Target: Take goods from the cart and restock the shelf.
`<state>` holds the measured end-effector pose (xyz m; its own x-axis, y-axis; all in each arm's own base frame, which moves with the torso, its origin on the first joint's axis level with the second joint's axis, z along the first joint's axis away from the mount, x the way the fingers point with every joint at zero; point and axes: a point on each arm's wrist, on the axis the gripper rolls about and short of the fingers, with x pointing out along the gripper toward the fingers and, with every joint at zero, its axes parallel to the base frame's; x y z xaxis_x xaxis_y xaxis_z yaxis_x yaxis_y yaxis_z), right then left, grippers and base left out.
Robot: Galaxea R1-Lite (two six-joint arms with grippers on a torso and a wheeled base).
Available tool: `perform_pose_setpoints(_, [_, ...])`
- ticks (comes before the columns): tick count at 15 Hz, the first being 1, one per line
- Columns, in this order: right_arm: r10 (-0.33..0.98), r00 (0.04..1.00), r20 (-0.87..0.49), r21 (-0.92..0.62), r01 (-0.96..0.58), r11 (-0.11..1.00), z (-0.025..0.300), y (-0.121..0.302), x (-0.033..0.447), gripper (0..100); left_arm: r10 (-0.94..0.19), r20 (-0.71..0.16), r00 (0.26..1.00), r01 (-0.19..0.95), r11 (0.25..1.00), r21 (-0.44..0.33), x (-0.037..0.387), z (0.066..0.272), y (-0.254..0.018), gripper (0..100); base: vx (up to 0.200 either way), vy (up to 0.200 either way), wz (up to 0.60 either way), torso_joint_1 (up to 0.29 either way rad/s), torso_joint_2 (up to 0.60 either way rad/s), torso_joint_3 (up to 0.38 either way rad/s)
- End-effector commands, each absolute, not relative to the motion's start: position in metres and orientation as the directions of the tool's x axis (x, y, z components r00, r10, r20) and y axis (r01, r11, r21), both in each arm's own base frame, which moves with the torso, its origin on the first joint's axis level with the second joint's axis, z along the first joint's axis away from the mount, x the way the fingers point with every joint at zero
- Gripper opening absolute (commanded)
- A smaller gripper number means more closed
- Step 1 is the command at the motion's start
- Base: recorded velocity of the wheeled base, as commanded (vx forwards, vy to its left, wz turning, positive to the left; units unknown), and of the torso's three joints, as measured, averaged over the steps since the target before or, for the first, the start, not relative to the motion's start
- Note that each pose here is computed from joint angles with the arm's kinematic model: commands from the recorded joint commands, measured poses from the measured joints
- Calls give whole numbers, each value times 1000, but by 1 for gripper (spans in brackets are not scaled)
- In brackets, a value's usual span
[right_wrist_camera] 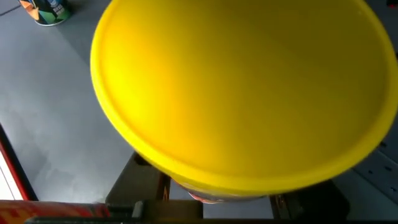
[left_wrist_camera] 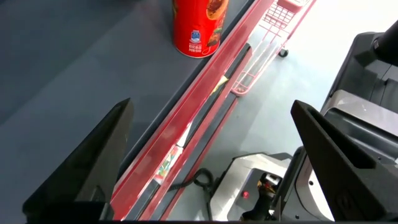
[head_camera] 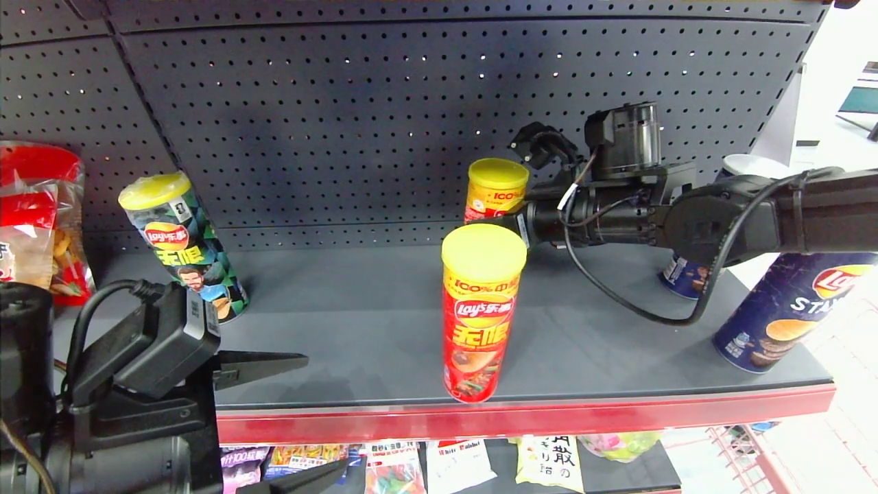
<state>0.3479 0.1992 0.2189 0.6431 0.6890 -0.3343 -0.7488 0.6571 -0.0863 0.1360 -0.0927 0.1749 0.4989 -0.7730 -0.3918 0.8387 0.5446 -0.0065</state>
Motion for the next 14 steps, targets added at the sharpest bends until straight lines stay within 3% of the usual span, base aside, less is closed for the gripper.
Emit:
perform_pose_setpoints(1, [689,642,-336,-86,-750,656,220,199,346,100,-772,-395,498,838,545,-9,137,174,-93,100,0,0,0,0,0,0])
perform_pose_setpoints(8, [682,647,-341,-85,-744,663,226,189,329,100,-770,-403,495,839,545,-11,139,173,-95,100,0,0,0,0,0,0])
perform_pose_setpoints(14, [592,707,-386,-86,-667,741,229,139,260,100,-722,-452,523,809,588,-4,153,166,-102,100,0,0,0,0,0,0])
